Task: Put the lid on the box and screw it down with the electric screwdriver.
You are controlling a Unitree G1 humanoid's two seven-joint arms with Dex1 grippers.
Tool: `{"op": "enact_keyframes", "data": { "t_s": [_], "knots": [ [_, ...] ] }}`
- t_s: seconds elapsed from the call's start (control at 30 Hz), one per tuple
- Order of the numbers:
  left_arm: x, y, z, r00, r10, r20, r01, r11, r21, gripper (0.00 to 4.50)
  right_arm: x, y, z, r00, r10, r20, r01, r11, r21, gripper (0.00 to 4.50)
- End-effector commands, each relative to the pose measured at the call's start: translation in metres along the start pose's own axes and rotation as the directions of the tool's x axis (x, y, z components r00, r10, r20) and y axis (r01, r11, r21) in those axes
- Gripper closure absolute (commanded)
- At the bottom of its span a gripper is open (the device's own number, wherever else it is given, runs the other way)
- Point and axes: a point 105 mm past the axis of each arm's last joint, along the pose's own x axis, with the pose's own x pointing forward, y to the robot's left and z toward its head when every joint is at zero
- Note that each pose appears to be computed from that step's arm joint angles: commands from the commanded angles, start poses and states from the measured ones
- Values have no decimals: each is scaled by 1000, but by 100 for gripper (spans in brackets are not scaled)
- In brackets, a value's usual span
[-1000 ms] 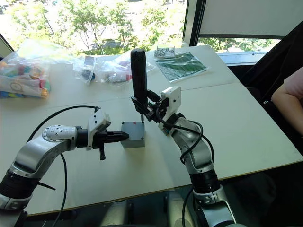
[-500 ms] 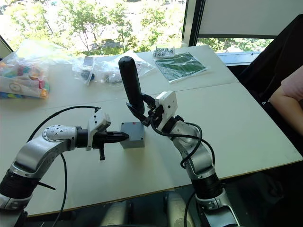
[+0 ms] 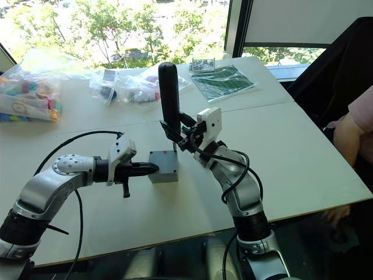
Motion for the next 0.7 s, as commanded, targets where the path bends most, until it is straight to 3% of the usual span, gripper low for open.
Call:
{"op": "enact_keyframes", "data": {
  "t_s": [0.03,0.17,0.7],
  "knots": [
    [1,-1,-16,998,2,-59,-5,999,-45,450,-9,6,-49,981,8,-193,-6,1000,12,258],
    [1,-1,-16,998,5,-57,-7,999,-44,450,-10,3,-56,973,-29,-229,23,999,-32,258],
    [1,-1,-16,998,6,-56,-8,999,-47,450,-10,4,-50,982,-25,-190,23,1000,-9,258]
  ]
}}
